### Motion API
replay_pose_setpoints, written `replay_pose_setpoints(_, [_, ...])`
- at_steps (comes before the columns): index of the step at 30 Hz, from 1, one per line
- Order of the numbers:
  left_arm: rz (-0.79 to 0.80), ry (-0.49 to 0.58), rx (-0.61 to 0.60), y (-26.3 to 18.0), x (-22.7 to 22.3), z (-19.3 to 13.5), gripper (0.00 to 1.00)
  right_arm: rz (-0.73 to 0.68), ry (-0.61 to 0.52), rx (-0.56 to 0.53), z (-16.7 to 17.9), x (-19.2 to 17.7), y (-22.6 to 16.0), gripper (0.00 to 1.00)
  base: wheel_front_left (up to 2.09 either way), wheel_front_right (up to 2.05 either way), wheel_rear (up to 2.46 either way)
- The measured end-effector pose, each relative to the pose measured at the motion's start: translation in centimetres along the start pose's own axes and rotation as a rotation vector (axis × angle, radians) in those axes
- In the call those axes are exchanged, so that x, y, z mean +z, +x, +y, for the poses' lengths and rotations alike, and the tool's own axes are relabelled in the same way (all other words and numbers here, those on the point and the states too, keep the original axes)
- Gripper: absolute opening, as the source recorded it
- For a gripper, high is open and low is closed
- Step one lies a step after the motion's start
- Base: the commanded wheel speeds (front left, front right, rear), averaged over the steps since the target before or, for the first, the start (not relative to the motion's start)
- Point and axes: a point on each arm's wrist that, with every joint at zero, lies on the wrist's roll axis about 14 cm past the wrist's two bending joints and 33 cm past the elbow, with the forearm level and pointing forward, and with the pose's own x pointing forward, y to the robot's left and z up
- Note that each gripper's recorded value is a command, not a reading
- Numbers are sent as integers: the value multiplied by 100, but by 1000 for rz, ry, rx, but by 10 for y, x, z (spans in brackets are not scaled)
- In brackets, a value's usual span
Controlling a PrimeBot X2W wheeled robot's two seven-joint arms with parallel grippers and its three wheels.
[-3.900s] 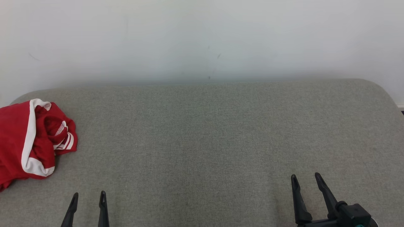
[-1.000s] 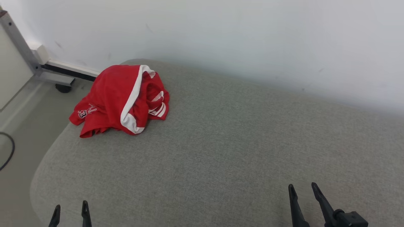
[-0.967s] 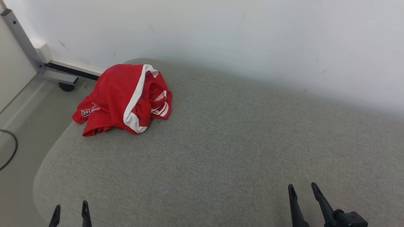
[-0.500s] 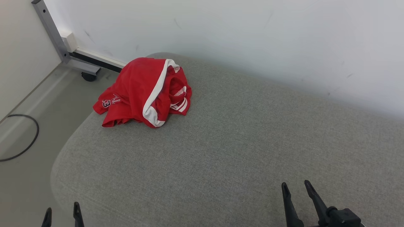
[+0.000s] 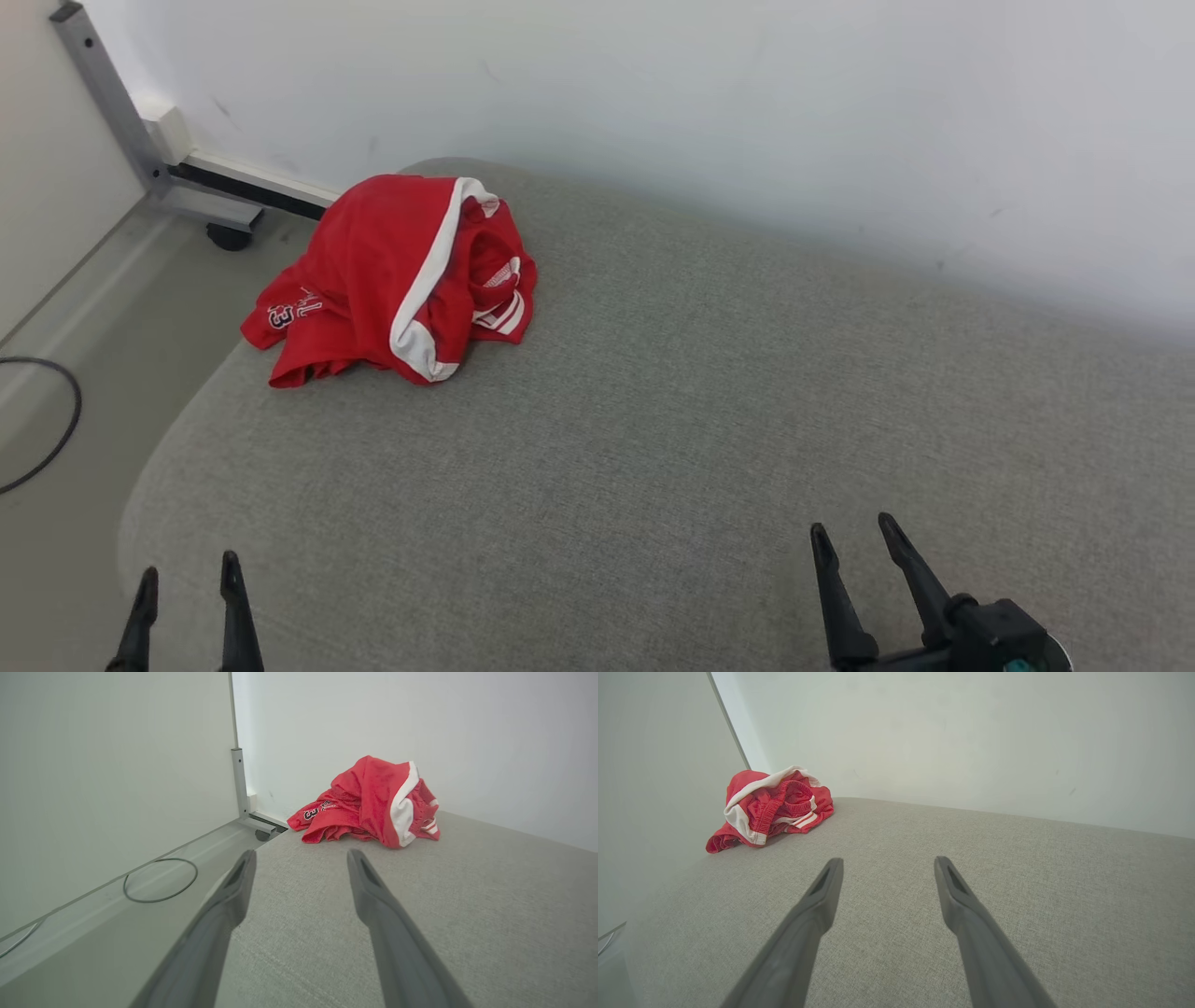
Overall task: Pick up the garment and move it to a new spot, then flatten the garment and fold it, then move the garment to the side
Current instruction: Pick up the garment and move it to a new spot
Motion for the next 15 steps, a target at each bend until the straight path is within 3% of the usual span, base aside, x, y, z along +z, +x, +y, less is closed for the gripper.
replay_pose_setpoints(8, [-111,-58,-77,63,36,-37,100,-56,0,-47,-18,16,3,100,0,0,0])
replay_pose_setpoints(15, [-219,-13,-207,136,81,-85,100,-99,12,-136,-51,27,0,100,0,0,0])
